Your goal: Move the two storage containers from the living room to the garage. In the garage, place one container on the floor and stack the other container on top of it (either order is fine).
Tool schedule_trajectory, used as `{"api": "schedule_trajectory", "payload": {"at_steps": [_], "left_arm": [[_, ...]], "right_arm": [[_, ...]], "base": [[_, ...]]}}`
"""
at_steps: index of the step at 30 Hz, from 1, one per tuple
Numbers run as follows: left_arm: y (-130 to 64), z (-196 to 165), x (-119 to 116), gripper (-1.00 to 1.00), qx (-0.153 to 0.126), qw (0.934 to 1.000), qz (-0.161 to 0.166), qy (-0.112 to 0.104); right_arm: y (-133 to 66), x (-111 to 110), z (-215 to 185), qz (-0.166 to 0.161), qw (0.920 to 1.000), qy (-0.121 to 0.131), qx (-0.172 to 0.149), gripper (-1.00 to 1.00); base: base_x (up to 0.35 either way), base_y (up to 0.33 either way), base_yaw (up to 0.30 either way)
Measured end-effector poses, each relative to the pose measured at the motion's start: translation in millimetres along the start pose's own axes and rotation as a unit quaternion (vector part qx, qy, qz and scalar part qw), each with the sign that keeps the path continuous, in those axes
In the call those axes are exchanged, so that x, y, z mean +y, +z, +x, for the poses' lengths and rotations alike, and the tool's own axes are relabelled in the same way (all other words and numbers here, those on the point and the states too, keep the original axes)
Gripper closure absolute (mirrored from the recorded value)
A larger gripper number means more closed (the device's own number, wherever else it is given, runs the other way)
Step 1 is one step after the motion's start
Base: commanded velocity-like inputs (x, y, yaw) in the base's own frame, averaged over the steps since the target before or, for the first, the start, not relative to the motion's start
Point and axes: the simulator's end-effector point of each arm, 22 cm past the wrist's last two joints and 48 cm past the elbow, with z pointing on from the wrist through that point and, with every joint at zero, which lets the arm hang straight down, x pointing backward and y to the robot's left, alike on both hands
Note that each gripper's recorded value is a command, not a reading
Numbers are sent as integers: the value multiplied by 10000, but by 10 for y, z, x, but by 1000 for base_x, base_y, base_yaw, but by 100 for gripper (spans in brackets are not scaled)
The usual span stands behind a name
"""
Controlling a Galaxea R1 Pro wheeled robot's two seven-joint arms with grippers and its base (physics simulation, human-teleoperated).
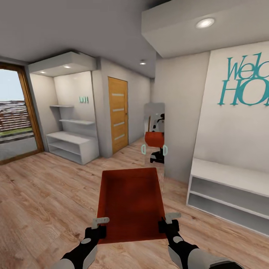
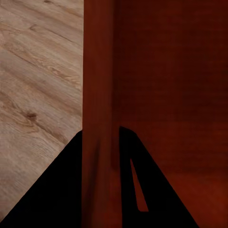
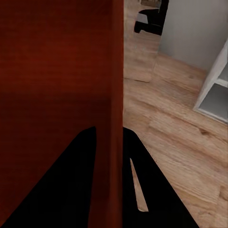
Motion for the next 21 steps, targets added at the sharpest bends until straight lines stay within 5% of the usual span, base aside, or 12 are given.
{"api": "schedule_trajectory", "payload": {"at_steps": [21], "left_arm": [[-4,-3,-1,100,-3,10000,0,3]], "right_arm": [[-4,-1,-3,0,10000,0,-3,100]], "base": [[293,62,300]]}}
